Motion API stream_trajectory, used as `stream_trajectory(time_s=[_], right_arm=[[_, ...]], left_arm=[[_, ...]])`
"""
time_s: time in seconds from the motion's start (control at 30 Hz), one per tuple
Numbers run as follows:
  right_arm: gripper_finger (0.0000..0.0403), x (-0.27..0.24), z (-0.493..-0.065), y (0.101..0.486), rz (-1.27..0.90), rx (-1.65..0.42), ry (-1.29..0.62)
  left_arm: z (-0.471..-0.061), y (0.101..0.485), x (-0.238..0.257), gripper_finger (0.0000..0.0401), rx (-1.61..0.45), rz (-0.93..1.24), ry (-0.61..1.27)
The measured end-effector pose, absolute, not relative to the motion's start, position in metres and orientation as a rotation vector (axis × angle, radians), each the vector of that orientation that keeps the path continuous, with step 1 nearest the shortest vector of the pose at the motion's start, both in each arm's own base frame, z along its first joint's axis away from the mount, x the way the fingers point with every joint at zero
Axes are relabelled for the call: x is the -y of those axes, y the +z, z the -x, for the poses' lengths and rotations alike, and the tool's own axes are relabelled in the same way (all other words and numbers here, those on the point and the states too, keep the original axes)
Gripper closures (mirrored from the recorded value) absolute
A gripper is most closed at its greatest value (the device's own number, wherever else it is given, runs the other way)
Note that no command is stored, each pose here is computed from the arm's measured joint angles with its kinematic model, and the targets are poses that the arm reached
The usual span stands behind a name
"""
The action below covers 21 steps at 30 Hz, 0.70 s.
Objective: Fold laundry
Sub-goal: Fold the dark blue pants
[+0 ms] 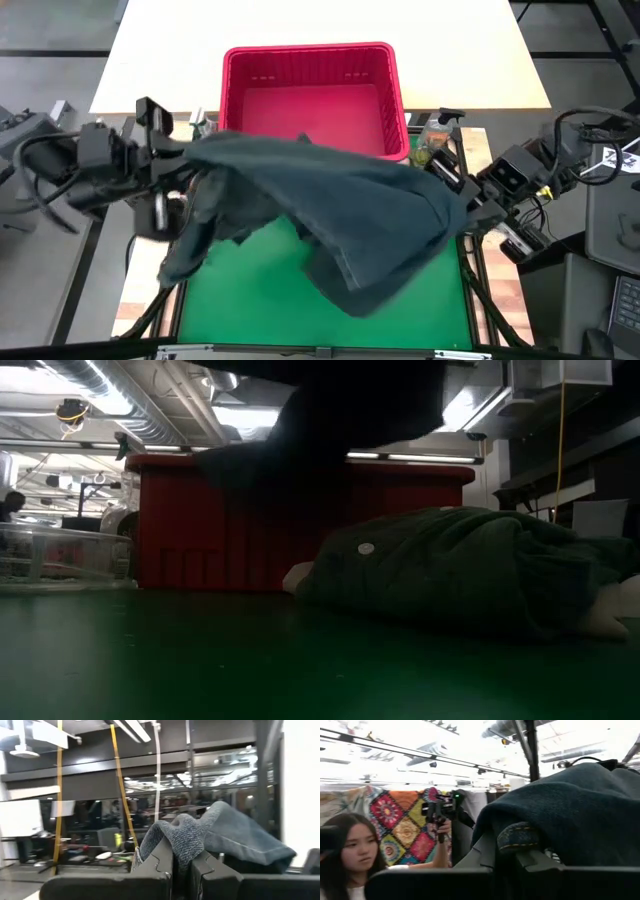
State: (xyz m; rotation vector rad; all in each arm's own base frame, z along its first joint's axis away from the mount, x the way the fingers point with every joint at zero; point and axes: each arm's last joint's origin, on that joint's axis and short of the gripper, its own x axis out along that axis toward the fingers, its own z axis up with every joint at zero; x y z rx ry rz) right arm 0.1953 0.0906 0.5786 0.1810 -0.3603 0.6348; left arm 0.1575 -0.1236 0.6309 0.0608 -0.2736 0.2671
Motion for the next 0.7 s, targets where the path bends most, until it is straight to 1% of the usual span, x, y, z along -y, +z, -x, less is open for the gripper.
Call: stream_trajectory(time_s=[0.17,0.33,0.57,0.7], right_arm=[[0.0397,-0.104,-0.188,0.580,-0.174,0.386,0.698],[0.0389,-0.115,-0.184,0.583,-0.187,0.416,0.750],[0.0397,-0.120,-0.180,0.583,-0.175,0.424,0.755],[0.0388,-0.123,-0.183,0.580,-0.203,0.386,0.772]], left_arm=[[-0.149,0.631,0.142,0.0394,0.292,-0.023,0.179],[-0.145,0.632,0.156,0.0394,0.316,0.021,0.127],[-0.139,0.633,0.167,0.0394,0.331,0.088,0.078],[-0.139,0.628,0.180,0.0394,0.316,0.161,0.025]])
